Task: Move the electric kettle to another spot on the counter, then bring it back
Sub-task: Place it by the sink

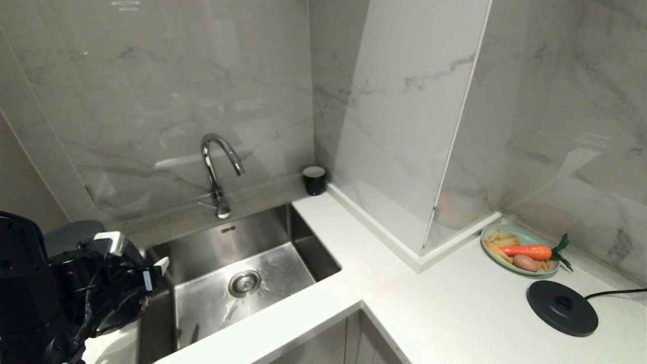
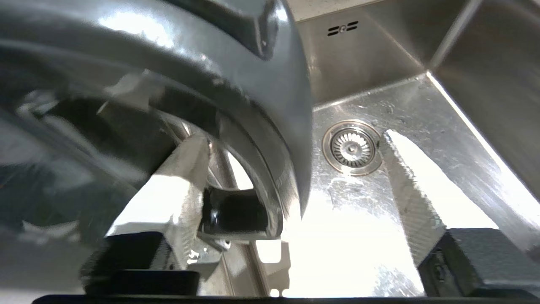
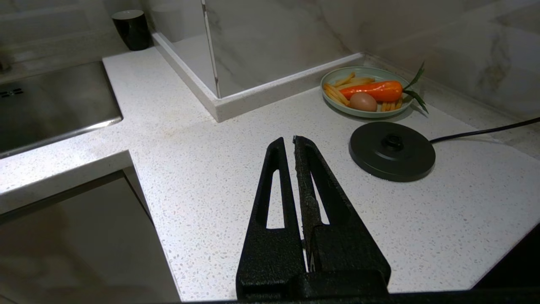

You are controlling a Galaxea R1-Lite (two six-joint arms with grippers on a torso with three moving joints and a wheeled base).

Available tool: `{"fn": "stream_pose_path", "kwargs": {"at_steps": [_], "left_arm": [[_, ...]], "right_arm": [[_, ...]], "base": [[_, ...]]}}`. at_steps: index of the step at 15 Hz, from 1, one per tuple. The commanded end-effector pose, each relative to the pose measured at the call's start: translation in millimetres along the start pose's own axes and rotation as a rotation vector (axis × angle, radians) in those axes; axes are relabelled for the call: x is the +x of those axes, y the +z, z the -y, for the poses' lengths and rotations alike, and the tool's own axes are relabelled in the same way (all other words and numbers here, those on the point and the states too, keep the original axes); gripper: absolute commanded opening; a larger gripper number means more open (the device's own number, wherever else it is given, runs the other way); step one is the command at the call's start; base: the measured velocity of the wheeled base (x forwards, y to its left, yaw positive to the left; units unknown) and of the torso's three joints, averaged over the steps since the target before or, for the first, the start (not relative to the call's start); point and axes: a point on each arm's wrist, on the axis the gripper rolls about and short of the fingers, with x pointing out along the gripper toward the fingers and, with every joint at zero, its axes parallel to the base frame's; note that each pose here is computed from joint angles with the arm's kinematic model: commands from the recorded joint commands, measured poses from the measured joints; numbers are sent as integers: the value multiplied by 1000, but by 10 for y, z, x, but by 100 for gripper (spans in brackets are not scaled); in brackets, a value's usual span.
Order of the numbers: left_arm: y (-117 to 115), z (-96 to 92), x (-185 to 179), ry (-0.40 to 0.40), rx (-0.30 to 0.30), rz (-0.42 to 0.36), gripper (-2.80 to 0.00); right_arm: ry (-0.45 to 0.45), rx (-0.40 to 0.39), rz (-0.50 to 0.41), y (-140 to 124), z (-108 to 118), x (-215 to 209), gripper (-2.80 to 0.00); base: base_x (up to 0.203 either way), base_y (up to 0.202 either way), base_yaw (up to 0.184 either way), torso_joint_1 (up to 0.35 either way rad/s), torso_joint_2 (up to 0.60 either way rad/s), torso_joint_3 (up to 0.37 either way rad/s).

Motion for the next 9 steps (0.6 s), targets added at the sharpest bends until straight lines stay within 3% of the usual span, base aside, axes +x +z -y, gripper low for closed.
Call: {"fn": "stream_pose_path", "kwargs": {"at_steps": [1, 9], "left_arm": [[65, 9, -75, -1, 2, 23, 0], [-85, 49, -340, -17, -8, -75, 0]], "right_arm": [[0, -1, 0, 0, 0, 0, -280], [0, 0, 0, 0, 0, 0, -280]], "base": [[0, 0, 0, 0, 0, 0], [0, 0, 0, 0, 0, 0]]}}
